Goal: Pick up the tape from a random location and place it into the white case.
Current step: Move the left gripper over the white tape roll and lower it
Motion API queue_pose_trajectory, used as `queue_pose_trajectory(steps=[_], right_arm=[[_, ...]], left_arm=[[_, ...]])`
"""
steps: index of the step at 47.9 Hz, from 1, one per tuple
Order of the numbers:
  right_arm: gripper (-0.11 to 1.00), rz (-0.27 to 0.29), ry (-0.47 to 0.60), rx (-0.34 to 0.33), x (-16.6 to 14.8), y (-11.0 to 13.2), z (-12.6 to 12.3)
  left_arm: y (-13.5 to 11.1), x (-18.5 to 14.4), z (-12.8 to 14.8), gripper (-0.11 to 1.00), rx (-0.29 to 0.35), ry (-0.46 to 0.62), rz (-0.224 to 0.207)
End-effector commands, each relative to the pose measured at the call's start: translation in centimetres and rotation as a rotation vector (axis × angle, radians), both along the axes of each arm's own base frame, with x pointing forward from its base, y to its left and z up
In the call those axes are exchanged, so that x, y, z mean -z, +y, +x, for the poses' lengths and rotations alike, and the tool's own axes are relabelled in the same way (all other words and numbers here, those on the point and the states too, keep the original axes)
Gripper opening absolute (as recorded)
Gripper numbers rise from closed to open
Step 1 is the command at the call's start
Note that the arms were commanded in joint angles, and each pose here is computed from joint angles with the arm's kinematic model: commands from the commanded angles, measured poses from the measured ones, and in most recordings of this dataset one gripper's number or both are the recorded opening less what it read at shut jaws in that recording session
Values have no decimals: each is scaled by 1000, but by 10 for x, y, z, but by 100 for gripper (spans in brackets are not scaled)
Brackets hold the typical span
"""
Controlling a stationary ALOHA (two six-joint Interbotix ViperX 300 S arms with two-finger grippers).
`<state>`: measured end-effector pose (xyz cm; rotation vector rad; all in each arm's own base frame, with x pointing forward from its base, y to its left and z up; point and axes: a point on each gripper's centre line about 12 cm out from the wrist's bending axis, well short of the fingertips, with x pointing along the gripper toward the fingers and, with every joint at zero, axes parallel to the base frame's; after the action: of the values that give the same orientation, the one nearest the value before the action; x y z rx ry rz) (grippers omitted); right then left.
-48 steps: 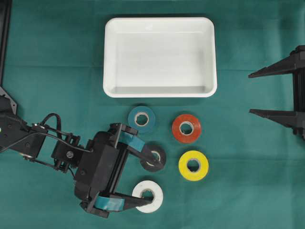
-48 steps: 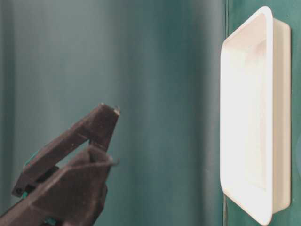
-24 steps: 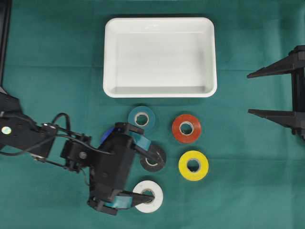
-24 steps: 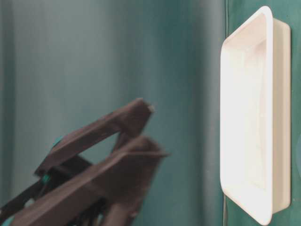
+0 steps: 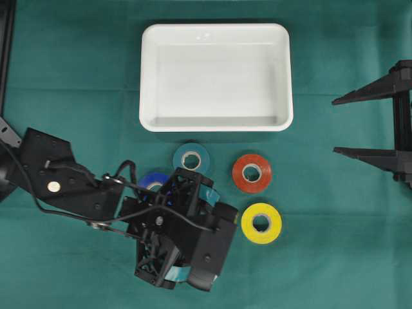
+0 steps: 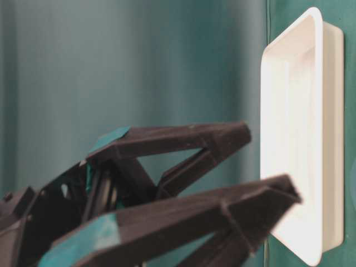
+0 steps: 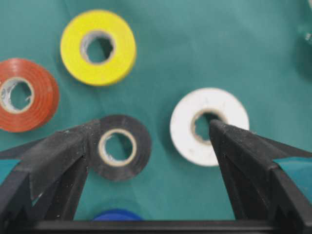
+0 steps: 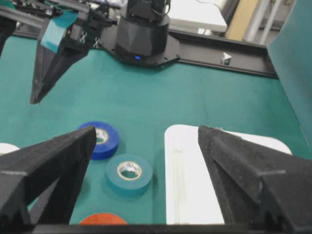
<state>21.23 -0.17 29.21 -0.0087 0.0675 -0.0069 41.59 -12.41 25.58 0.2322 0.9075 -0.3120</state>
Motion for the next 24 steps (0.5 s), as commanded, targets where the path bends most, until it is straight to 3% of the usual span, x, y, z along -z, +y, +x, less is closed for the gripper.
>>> queue_pose_trajectory(steps=[1, 24], right_arm=[[91, 3, -26, 0, -12, 0, 3], [91, 1, -12, 0, -11, 0, 4]], left_arm=[[-2, -18, 4, 98, 11, -34, 0], [-5, -13, 3, 98, -2, -13, -12]])
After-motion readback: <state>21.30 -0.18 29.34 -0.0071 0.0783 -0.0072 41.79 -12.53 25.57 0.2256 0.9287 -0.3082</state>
